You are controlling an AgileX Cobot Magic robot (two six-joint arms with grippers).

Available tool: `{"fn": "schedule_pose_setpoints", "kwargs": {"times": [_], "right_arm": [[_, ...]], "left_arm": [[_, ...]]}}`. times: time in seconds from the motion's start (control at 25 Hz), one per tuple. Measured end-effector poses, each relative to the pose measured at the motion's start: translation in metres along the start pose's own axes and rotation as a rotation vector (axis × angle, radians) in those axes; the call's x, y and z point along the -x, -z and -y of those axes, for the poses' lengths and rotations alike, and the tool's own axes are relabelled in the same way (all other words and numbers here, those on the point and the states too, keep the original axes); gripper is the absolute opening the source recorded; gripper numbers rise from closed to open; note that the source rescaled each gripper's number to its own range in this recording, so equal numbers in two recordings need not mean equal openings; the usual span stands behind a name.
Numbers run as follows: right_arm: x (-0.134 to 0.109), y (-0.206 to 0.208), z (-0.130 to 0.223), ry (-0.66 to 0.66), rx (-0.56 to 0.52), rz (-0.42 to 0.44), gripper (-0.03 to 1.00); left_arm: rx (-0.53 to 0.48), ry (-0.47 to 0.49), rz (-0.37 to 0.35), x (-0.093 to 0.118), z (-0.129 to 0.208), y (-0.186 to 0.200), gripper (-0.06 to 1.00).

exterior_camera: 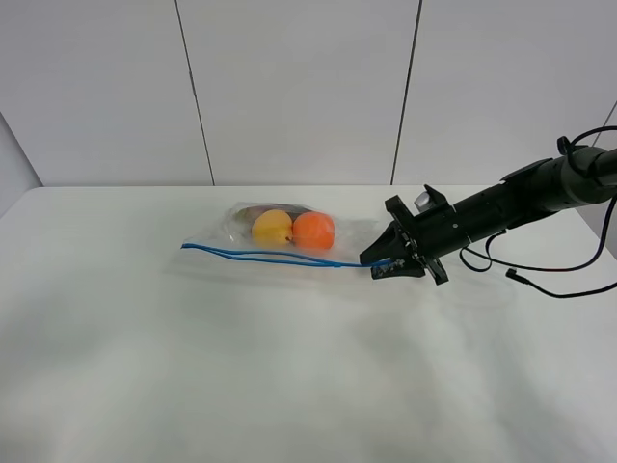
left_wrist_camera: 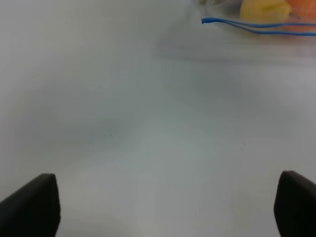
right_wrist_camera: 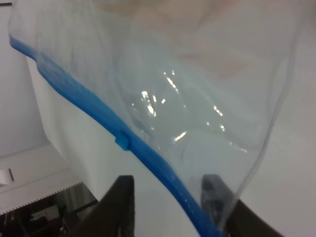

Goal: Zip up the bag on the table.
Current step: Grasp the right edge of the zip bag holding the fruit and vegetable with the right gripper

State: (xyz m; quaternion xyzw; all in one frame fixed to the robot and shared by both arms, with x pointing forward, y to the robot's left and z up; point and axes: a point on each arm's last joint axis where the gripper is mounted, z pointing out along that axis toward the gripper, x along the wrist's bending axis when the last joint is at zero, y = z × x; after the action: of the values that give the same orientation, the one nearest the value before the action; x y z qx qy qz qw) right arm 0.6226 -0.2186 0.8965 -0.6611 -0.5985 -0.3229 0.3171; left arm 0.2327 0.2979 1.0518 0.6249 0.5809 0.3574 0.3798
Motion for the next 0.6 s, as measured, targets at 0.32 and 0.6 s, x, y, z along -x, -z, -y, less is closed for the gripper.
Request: {"fn": "schedule_pose_setpoints", "kwargs": {"times": [0.32, 0.6], "right_arm": [[0.0009, 0.0000, -0.0012, 0.000, 0.013, 0.010, 0.32], [0.0004, 0.0000, -0.0018, -0.004, 0.020, 0.004, 0.21]], "left_arm": [[0.000, 0.000, 0.000, 0.0000, 0.0000, 0.0000, 1.00], [0.000, 0.000, 0.000, 0.0000, 0.0000, 0.0000, 1.00]]}}
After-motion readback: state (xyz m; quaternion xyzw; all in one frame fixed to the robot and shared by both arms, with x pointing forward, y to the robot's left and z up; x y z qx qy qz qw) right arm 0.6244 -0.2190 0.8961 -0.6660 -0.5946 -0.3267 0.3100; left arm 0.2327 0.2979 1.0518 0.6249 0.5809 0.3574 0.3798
